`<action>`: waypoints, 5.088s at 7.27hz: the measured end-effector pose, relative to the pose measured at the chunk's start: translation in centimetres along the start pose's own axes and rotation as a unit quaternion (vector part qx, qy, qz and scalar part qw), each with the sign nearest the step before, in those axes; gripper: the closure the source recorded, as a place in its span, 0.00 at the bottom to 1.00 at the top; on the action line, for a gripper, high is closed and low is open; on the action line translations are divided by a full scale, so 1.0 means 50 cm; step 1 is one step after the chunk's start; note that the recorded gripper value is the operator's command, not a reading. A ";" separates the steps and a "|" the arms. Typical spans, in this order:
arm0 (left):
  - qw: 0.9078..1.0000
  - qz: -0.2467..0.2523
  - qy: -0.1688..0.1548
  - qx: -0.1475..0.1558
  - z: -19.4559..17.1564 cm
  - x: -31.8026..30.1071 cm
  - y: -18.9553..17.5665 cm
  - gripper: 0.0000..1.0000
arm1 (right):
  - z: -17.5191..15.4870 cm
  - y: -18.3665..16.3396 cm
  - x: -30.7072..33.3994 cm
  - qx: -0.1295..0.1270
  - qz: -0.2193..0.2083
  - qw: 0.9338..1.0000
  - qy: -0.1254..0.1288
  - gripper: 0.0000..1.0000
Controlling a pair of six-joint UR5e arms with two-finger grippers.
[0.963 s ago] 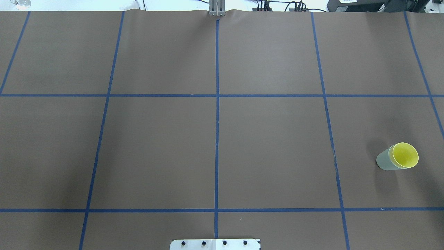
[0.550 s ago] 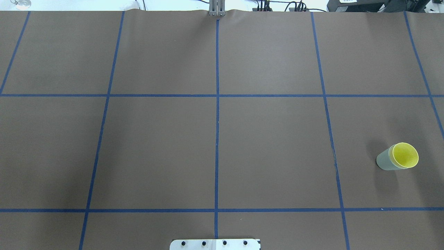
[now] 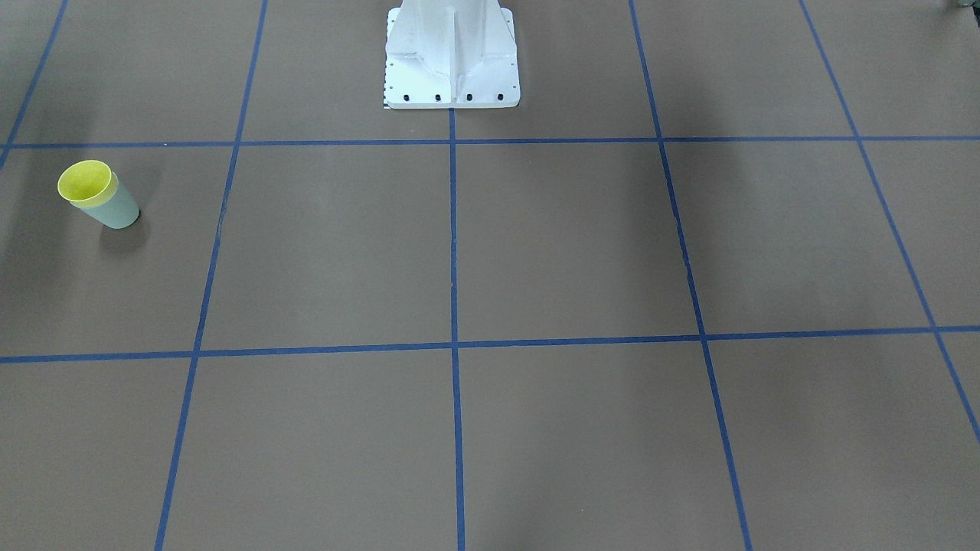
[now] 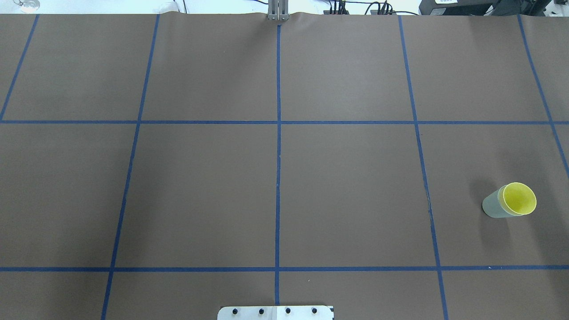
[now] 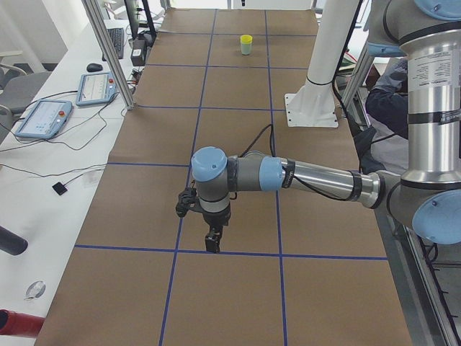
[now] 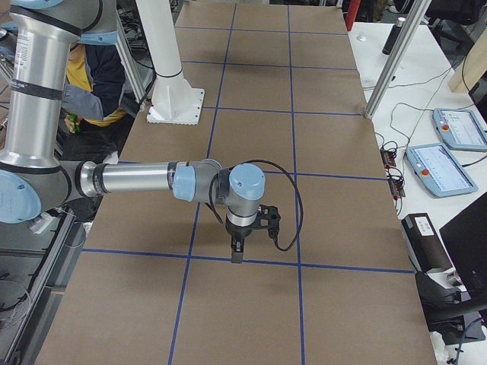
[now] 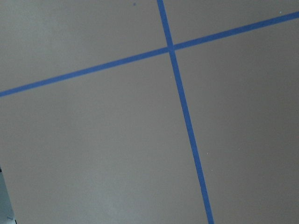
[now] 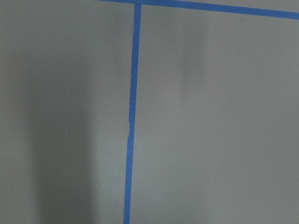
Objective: Transfer and stack yellow cup on green cup
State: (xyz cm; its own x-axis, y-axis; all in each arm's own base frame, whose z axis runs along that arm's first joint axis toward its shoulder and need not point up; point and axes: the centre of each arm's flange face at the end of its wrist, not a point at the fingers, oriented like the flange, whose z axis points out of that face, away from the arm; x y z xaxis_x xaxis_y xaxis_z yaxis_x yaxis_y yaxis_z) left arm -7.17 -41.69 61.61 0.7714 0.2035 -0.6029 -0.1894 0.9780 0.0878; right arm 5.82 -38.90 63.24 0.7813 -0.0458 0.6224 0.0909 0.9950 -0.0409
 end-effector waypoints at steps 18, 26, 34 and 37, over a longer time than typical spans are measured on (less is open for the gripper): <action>0.993 -0.091 0.021 0.068 0.056 -0.034 0.035 0.00 | 0.007 -0.013 0.007 -0.003 0.005 1.000 -0.001 0.00; 0.993 -0.093 0.021 0.066 0.059 -0.037 0.036 0.00 | 0.016 -0.018 0.014 0.009 -0.004 1.000 0.000 0.00; 0.993 -0.096 0.021 0.064 0.062 -0.038 0.039 0.00 | 0.019 -0.016 0.016 0.008 -0.004 1.000 0.000 0.00; 0.993 -0.098 0.022 0.060 0.067 -0.041 0.042 0.00 | 0.018 -0.015 0.016 0.008 -0.004 1.000 0.000 0.00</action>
State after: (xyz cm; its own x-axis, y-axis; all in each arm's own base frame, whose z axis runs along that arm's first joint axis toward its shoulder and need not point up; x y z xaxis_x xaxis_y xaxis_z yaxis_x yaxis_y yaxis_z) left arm -7.11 -39.90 65.68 0.7587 0.0086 -0.6514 0.0385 0.9976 0.0580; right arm 5.79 -39.61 64.47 0.7805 -0.0543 0.6228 0.0875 0.9959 -0.0227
